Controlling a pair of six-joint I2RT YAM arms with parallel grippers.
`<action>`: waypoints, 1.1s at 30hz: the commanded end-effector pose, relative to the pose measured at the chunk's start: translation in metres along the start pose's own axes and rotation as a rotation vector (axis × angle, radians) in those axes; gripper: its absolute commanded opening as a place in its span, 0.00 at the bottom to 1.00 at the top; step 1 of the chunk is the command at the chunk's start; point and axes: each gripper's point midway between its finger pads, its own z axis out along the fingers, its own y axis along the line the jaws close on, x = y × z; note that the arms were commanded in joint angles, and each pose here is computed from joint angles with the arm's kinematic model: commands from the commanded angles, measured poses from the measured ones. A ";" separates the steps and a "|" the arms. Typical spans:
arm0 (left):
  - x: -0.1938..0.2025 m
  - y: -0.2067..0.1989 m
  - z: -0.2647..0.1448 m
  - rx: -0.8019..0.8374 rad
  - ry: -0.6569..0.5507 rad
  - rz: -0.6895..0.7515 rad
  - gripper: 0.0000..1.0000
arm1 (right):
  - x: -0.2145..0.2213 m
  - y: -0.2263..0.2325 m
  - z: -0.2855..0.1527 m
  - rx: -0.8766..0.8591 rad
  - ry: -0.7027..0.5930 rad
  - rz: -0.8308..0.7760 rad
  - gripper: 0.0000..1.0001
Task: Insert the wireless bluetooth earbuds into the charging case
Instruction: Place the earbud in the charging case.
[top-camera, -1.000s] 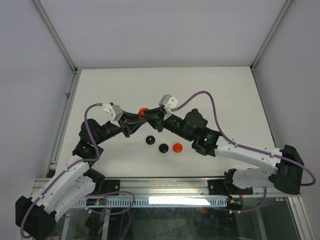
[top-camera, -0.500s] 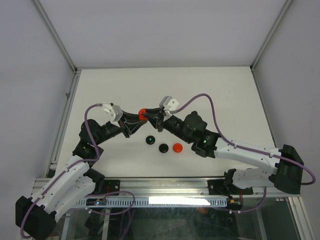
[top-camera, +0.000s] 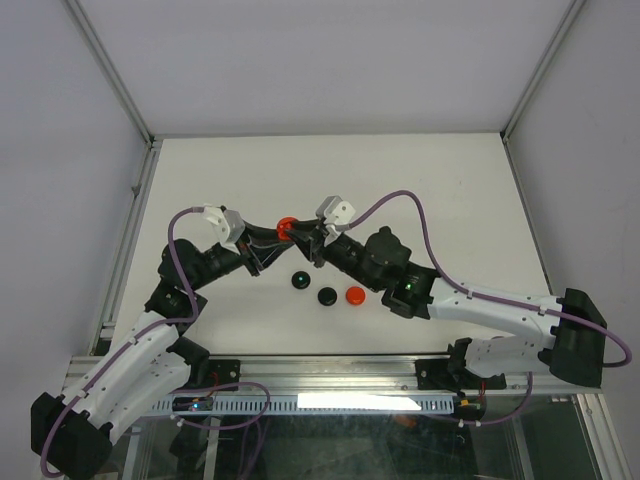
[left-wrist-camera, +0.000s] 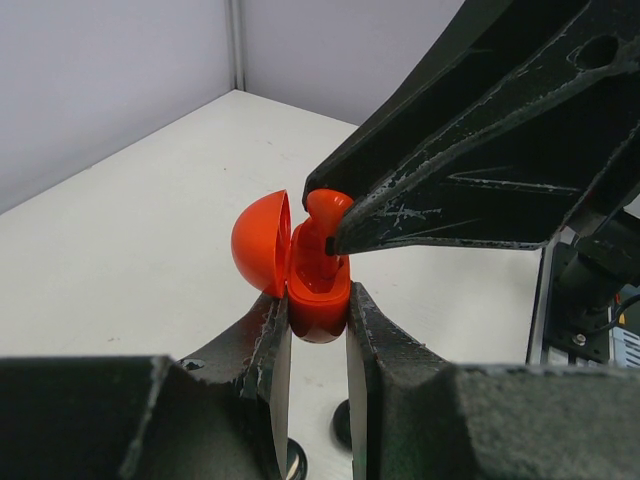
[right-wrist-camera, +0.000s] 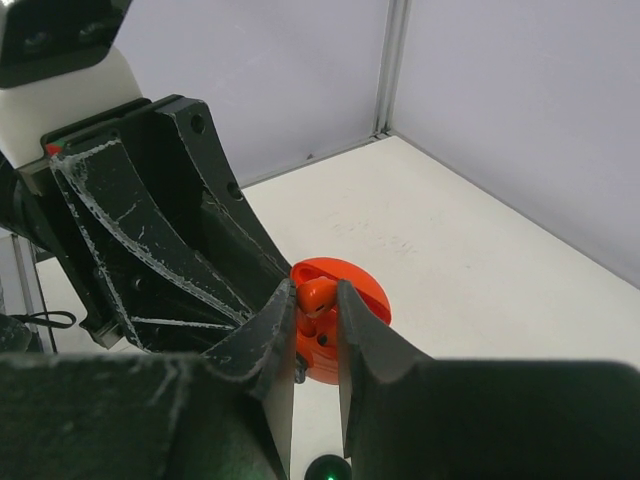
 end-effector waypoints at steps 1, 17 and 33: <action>-0.021 0.001 -0.001 -0.016 -0.074 0.031 0.00 | -0.017 0.000 -0.001 0.041 -0.046 0.036 0.15; -0.024 0.007 -0.004 -0.057 -0.094 0.034 0.00 | -0.006 0.008 -0.001 0.127 0.047 0.095 0.17; -0.030 0.012 -0.008 -0.105 -0.125 0.034 0.00 | -0.002 0.014 0.005 0.219 0.068 0.223 0.33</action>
